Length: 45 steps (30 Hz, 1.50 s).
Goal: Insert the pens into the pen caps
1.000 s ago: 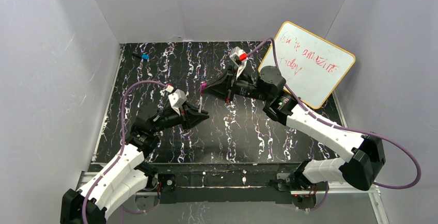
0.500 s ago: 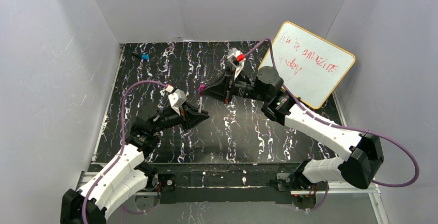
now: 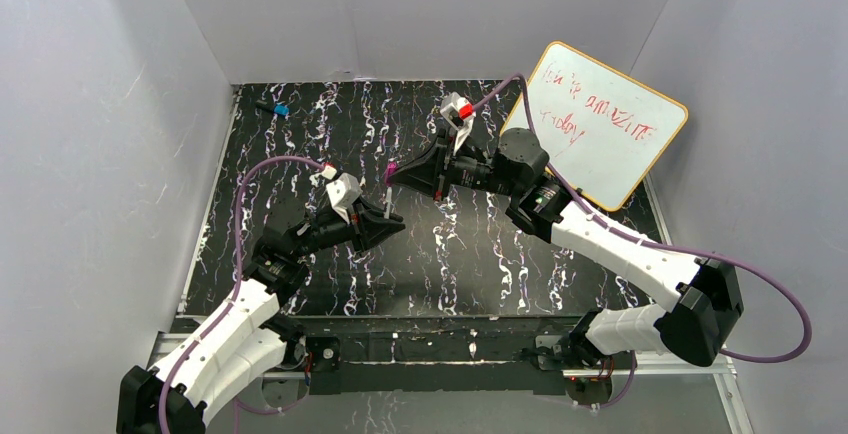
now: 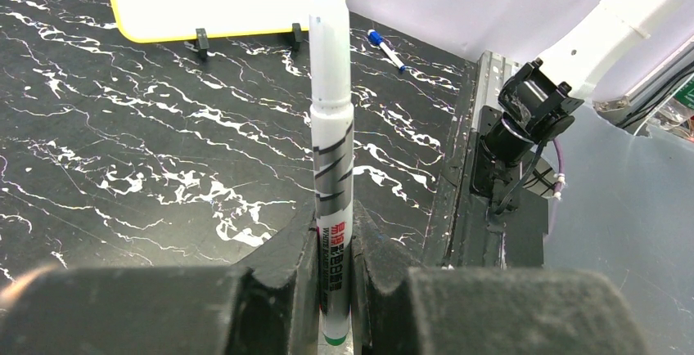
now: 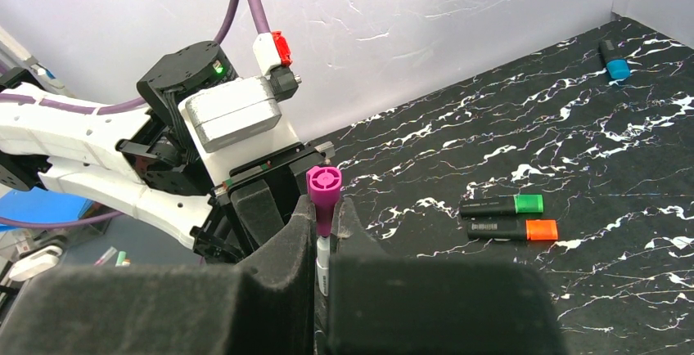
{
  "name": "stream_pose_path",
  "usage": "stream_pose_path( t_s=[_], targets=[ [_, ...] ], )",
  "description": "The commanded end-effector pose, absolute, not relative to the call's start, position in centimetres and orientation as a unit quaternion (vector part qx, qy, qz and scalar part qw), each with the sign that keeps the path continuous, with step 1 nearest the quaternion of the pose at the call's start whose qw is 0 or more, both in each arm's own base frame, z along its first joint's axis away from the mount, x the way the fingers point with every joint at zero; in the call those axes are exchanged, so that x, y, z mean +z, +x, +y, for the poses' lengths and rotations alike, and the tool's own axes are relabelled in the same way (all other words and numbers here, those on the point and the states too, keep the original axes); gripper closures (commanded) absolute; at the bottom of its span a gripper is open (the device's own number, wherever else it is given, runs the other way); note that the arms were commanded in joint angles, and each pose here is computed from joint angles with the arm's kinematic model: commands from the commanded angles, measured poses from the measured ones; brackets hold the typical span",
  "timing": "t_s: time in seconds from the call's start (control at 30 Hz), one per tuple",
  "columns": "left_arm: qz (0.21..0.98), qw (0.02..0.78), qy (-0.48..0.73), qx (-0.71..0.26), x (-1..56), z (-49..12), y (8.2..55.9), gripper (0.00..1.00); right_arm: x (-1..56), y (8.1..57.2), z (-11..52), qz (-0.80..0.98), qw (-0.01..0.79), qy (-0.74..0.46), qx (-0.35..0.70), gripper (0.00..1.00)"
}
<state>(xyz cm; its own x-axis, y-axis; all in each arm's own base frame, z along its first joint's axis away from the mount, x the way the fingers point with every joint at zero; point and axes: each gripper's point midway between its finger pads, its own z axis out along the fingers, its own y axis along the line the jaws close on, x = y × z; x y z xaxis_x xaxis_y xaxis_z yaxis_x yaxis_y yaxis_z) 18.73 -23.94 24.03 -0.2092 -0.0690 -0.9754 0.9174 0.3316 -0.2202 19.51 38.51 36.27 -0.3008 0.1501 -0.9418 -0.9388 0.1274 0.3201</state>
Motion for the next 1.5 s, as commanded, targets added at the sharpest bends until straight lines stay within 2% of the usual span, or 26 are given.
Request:
stream_pose_path(
  t_s=[0.0, 0.73, 1.47],
  targets=[
    [0.607, 0.547, 0.350, -0.457, 25.2, -23.9, 18.7, 1.00, 37.9, 19.1, 38.1, 0.553, 0.504, -0.346, 0.566, 0.99],
    [0.576, 0.585, 0.371, -0.434, 29.3, -23.6, 18.9, 1.00, 35.7, 18.9, 38.4, 0.576, 0.487, -0.354, 0.553, 0.99],
    [0.576, 0.610, 0.368, -0.400, 30.4, -23.1, 20.1, 1.00, 35.4, 18.5, 39.0, 0.578, 0.465, -0.370, 0.558, 0.99]
  ],
)
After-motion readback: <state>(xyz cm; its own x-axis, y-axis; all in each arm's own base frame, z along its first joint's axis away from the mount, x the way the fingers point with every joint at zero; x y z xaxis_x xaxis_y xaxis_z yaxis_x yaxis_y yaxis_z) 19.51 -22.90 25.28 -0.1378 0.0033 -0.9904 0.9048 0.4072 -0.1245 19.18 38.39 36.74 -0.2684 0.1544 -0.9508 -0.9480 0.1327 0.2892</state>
